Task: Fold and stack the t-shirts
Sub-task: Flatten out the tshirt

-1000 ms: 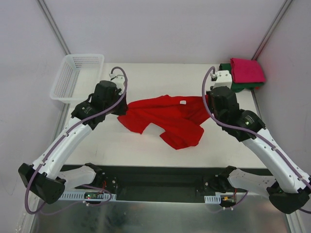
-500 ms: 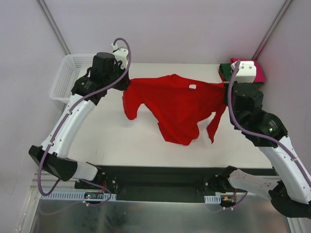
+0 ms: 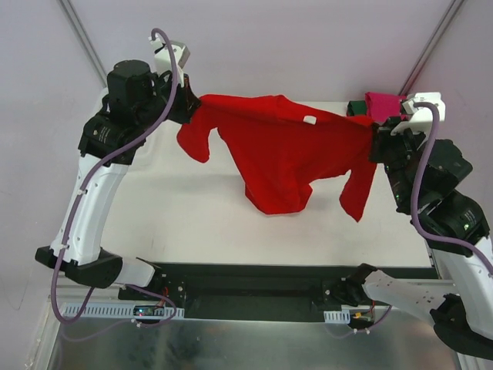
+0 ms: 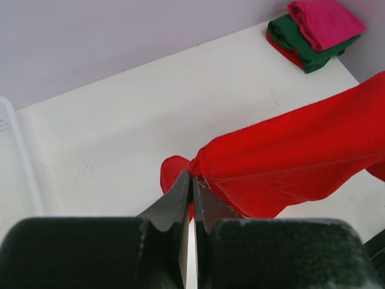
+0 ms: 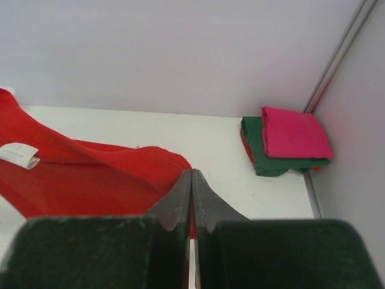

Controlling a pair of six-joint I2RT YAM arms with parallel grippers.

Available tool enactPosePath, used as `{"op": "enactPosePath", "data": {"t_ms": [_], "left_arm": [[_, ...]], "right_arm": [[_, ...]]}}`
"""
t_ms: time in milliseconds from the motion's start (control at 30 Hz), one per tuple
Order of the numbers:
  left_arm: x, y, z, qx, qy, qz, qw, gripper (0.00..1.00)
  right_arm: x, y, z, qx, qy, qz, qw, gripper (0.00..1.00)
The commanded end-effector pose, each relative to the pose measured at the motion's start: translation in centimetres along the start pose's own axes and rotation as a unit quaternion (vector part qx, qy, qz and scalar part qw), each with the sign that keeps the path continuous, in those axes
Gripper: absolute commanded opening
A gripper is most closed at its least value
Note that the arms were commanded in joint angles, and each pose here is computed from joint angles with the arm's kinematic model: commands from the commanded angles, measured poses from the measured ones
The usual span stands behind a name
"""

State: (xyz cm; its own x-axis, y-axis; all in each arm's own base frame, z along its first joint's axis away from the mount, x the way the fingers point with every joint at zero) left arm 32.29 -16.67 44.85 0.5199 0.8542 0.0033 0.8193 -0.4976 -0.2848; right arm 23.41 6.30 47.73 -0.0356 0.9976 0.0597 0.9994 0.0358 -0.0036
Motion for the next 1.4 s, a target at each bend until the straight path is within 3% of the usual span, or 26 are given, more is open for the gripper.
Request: {"op": "enactPosePath", "data": {"t_ms": [0,267,400,600,733,867,933,1067,1200,1367], "left_arm": [[0.2,-0.3,4.3,0.053,-0.011,-0.004,0.999,0.00],[0.1,1.4,13.6,0.142,-0.051,-0.015,0.988,0.00],[0.7,1.3,15.4,0.157,-0.052,-0.035,0.986,0.00],[1.0,1.2,16.9,0.172,-0.054,-0.047,0.982,0.00],[0.9,1.0,17.6,0.178,-0.057,-0.050,0.981,0.00],[0.8,0.9,18.8,0.190,-0.062,-0.049,0.979,0.00],[0.7,0.9,19.1,0.193,-0.064,-0.048,0.978,0.00],[0.8,0.7,20.1,0.201,-0.064,-0.051,0.976,0.00],[0.6,1.0,20.4,0.203,-0.067,-0.047,0.976,0.00],[0.3,1.5,21.1,0.208,-0.074,-0.038,0.975,0.00]], "right_arm": [[2.9,-0.4,2.7,0.048,0.012,-0.085,0.995,0.01],[9.7,-0.9,19.7,0.284,0.013,-0.192,0.939,0.01],[12.8,-2.1,25.0,0.351,0.016,-0.244,0.904,0.01],[14.4,-1.5,31.3,0.410,-0.016,-0.238,0.881,0.01],[14.5,-0.7,34.2,0.435,-0.020,-0.205,0.876,0.01],[13.5,0.2,36.2,0.443,-0.039,-0.162,0.881,0.13],[12.8,0.4,36.4,0.439,-0.045,-0.139,0.887,0.24],[11.7,-0.2,36.1,0.438,-0.047,-0.129,0.889,0.31],[11.2,-1.8,35.6,0.438,-0.055,-0.143,0.886,0.45],[10.8,-4.1,34.1,0.423,-0.067,-0.169,0.888,0.51]]}}
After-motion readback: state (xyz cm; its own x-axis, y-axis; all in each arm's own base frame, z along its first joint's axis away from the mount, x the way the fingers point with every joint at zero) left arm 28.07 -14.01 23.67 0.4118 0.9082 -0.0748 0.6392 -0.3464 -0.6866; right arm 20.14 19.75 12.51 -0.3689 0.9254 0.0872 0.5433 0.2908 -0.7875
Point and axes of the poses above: each gripper's point midway between its finger pads, its own y axis out along the fingers, its own x axis along the line the jaws close on, z = x × y, the point moved 1 cm from there along -y, back along the fingers, and after that the axes turned 6 degrees about y, right-handed, at the moved point
